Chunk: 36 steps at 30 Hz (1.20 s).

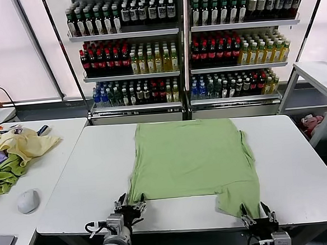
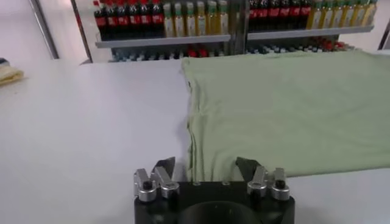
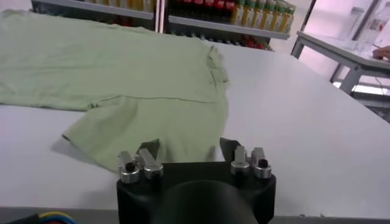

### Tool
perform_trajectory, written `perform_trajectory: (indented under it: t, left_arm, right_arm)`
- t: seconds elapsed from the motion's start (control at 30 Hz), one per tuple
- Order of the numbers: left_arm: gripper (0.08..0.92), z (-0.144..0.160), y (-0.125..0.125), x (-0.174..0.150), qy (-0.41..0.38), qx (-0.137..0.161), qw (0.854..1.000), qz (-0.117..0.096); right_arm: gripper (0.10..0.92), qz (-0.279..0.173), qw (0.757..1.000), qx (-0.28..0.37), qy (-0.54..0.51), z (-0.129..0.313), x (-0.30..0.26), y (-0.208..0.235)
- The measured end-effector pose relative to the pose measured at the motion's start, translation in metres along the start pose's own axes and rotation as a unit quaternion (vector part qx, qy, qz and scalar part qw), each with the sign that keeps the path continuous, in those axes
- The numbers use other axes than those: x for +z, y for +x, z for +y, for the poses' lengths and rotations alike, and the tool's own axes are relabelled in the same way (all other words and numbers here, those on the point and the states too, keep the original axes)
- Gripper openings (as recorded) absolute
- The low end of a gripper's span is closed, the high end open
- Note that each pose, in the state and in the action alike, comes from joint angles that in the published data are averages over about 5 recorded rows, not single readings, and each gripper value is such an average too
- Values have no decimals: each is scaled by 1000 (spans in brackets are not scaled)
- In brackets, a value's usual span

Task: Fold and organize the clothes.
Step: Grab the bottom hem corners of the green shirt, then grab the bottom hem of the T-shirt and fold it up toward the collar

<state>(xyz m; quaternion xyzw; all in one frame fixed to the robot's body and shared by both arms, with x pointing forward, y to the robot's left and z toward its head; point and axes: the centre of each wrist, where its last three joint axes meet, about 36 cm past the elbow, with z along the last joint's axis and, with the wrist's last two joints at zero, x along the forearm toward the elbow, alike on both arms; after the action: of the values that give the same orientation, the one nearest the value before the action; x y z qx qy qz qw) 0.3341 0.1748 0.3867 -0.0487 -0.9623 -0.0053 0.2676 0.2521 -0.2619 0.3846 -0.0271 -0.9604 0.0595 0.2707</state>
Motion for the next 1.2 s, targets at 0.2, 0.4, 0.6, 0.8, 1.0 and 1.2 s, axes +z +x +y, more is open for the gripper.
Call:
perform_trajectory:
  t: [0.2,0.4,0.6,0.8,1.0,1.2]
  left_arm:
    - [376,6,1,1,25,15,1000,9]
    - [203,11,9,0,60,40,997,8]
    - [112,15,21,-13,88,70,993,-22]
    - [110,21,29,-30,107,91,988,-59]
    - [110,29,29,-41,117,102,984,-81]
    - [110,31,23,-52,119,112,982,-96]
  right_arm:
    - [341,-2,1000,-8,-2,-2,-1,-1]
    - [209,-28,999,-16,2,-9,-8,-3]
    - [124,-69,997,-21,2,-17,-20,-6]
    - [124,-109,994,-21,1,-26,-35,-11]
    - [124,-139,990,-18,5,-33,-49,-22]
    - [124,-163,986,-17,12,-38,-64,-41]
